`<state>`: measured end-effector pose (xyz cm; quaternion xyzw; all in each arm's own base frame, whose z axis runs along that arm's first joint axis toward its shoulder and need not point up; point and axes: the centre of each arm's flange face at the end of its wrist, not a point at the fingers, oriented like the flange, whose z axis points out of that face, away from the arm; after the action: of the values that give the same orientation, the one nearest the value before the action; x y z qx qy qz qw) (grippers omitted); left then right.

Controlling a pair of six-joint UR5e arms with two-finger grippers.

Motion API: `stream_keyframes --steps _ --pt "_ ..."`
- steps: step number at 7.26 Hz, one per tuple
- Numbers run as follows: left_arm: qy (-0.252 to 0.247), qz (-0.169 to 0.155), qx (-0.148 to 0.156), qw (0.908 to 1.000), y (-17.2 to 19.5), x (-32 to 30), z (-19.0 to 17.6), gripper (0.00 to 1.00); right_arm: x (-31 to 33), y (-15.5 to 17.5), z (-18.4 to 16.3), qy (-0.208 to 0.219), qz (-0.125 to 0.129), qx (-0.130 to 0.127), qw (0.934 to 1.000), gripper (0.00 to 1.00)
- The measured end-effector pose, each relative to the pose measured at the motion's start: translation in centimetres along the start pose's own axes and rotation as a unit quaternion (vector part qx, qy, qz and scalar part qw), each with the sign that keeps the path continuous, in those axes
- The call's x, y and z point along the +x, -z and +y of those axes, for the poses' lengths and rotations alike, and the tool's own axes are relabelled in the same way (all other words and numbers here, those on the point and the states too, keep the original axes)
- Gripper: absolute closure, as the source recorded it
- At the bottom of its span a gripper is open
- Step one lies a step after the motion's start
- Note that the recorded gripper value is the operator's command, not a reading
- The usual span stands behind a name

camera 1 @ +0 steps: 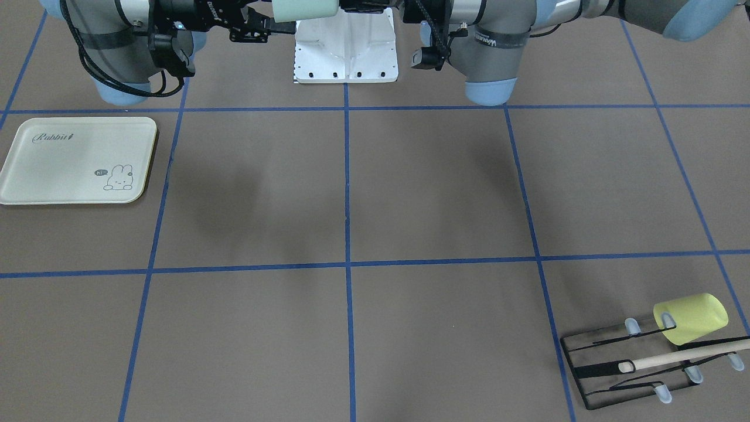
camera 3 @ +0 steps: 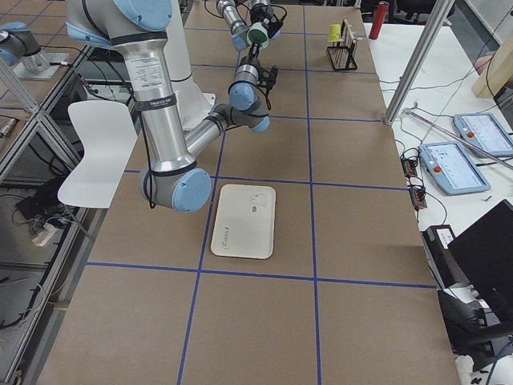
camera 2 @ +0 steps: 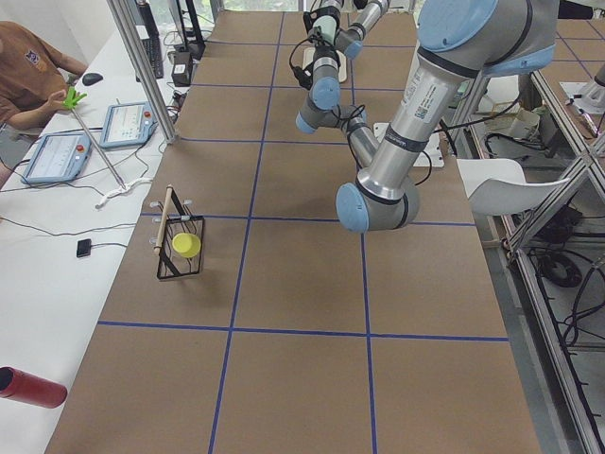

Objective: Left arm grabs green cup and hands to right arm on tray

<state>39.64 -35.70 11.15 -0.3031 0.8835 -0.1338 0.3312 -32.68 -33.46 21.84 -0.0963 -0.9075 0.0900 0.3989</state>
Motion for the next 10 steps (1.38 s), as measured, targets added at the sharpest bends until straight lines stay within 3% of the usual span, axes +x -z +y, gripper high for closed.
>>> stream_keyframes --steps 1,2,3,8,10 --pt "0.002 -0.002 -0.001 1.0 -0.1 -0.4 0.1 1.0 -0.1 0.0 0.1 0.001 -0.002 -0.001 1.0 0.9" --pt "0.004 -0.003 -0.002 1.0 -0.2 -0.8 0.1 0.62 -0.2 0.0 0.1 0.001 -0.003 -0.001 1.0 1.0" --pt "0.006 0.0 -0.002 1.0 -0.4 -1.0 0.1 0.01 -0.2 0.0 0.1 0.001 -0.002 -0.001 1.0 1.0" --pt "-0.003 0.011 0.015 0.9998 1.3 -0.4 -0.4 0.0 -0.8 0.9 -0.2 0.001 -0.004 0.005 1.0 1.0" --pt "-0.017 -0.011 0.048 0.9987 6.1 0.1 -2.1 0.0 -0.1 4.4 -2.2 0.001 0.02 0.046 0.9988 1.0"
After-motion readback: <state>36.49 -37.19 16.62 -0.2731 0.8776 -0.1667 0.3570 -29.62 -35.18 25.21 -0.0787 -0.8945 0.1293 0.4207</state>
